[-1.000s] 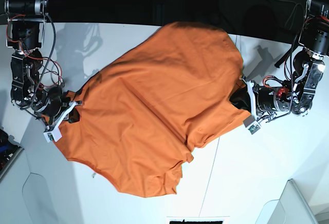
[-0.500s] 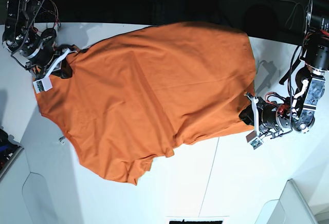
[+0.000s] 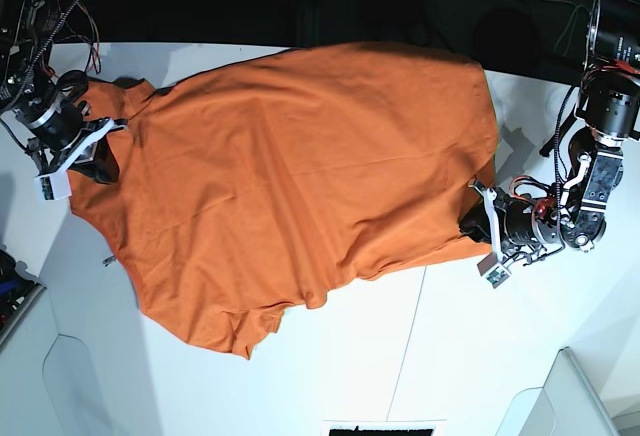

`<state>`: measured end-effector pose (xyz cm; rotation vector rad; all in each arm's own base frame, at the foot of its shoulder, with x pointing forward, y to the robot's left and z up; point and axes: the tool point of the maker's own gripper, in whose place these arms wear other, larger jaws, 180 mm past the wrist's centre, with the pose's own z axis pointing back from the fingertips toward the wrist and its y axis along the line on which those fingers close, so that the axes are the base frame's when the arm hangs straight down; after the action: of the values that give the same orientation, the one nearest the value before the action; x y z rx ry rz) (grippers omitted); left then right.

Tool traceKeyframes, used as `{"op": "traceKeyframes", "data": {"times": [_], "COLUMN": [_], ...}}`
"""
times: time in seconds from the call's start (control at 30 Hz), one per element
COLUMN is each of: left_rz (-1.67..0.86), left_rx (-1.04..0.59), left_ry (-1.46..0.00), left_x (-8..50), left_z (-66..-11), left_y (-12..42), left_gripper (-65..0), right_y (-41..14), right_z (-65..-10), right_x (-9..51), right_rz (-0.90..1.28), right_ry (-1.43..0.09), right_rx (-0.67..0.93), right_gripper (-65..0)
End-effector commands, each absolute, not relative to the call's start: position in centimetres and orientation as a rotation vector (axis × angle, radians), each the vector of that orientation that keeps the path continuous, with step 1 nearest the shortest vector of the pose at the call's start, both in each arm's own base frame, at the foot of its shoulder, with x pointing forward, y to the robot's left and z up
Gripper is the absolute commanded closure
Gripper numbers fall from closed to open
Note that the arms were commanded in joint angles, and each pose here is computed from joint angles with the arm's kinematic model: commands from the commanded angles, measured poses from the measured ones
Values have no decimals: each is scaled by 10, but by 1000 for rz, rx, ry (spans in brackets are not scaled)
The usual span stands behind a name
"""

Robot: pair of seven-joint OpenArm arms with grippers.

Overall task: Layout the t-shirt on the table in an organized manner, then fold the t-shirt properly
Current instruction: 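Pull the shirt edges apart with both grippers to spread it flat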

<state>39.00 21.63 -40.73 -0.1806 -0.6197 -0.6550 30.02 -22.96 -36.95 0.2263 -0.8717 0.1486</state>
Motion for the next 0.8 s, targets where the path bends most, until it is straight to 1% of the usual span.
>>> {"op": "traceKeyframes", "data": {"times": [0.0, 0.17, 0.27, 0.37, 0.57, 0.77], "left_rz": [-654, -625, -575, -534, -504, -509], "left_rx": [-155, -135, -64, 3, 81, 92], "left_ry": [-632, -592, -608, -648, -707, -712], "left_x": [400, 411, 428, 447, 480, 488], "left_z": [-400, -415, -413, -402, -367, -346], "left_y": [222, 223, 237, 253, 267, 279], "left_gripper": [-155, -155, -155, -155, -155, -155], "right_y": [-235, -236, -236, -236, -236, -237], "right_z": [-367, -380, -386, -390, -391, -394], "right_x": [300, 286, 278, 272, 271, 268], "right_rz": [153, 148, 145, 143, 143, 146], "right_ry": [-879, -831, -810, -792, -788, -761], "right_rx": [210, 205, 207, 207, 208, 204], "right_gripper": [0, 0, 0, 0, 0, 0]}}
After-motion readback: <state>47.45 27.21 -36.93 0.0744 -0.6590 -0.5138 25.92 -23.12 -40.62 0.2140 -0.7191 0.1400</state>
